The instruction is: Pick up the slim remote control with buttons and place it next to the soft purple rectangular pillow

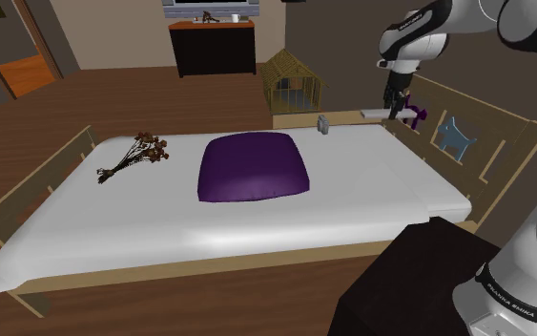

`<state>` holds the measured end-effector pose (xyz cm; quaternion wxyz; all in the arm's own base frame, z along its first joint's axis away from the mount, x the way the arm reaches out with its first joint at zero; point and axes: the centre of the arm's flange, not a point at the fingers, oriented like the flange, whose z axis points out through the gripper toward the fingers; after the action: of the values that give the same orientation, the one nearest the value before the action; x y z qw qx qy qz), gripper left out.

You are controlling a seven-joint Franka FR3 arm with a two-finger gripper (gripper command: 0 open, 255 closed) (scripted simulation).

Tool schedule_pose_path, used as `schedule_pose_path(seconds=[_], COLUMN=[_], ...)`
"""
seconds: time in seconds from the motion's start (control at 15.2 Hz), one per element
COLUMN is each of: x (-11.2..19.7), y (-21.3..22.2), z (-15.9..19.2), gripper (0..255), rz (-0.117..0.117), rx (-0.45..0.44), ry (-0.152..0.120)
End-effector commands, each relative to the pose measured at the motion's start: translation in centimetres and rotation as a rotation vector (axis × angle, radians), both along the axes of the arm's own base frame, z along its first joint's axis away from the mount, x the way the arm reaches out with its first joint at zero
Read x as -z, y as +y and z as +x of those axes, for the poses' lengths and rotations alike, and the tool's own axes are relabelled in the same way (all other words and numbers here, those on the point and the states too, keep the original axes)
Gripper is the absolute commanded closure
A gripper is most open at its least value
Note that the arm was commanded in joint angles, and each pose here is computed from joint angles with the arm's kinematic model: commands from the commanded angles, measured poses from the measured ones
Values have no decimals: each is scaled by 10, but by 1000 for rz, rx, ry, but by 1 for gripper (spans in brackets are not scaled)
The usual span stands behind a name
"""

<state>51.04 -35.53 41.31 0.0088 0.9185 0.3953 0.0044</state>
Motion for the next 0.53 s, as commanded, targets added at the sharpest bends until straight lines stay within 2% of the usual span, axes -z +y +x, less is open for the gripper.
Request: schedule_pose_path(seconds=[0.0,0.46], x=[1,0], y=[26,119], z=[-2,-7], gripper=[255,255], rz=[0,0], rx=[0,0], ry=[0,0])
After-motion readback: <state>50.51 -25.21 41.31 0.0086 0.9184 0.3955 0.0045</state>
